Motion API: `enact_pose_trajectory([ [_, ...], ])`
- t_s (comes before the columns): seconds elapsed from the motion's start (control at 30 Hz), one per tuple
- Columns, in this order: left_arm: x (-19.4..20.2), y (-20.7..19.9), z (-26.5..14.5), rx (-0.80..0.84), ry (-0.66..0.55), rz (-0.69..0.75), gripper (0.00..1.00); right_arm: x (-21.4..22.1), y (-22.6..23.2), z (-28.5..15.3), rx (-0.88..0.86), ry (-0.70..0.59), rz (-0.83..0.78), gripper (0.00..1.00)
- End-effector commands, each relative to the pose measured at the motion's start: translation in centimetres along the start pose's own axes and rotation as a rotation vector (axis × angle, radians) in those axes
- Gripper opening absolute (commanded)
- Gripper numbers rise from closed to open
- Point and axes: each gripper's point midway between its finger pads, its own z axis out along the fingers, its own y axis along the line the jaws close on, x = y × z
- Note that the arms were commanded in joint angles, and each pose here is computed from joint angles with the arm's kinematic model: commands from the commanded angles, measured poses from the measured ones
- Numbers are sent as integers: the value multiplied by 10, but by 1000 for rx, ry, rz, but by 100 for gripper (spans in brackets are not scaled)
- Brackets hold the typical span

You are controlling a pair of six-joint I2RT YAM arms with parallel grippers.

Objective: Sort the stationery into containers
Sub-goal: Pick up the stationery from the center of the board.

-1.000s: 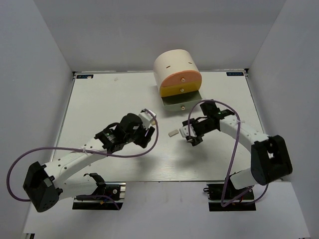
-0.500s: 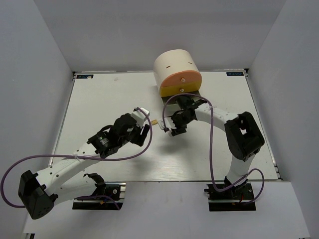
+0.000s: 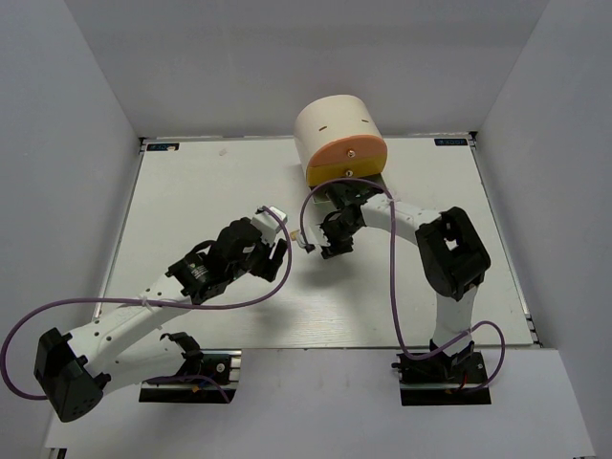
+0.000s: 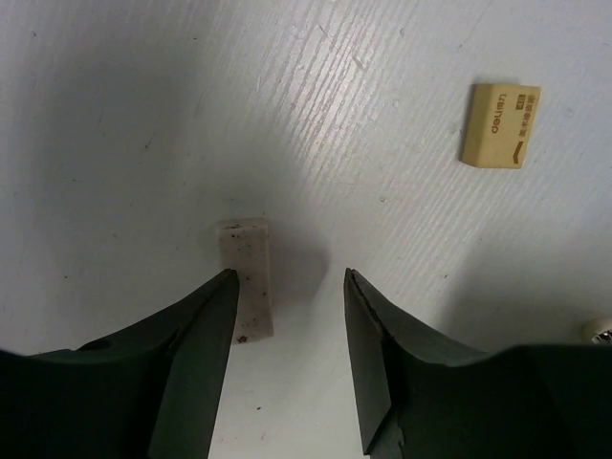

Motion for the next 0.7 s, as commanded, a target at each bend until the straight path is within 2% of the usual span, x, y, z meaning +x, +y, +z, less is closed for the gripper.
enact_pose_trajectory([
  [0.0, -6, -4, -4, 24, -32, -13, 79, 7, 5, 7, -33, 49, 21, 53],
  [0.67, -6, -4, -2, 24, -32, -13, 79, 12, 42, 11, -148, 52, 66, 50],
])
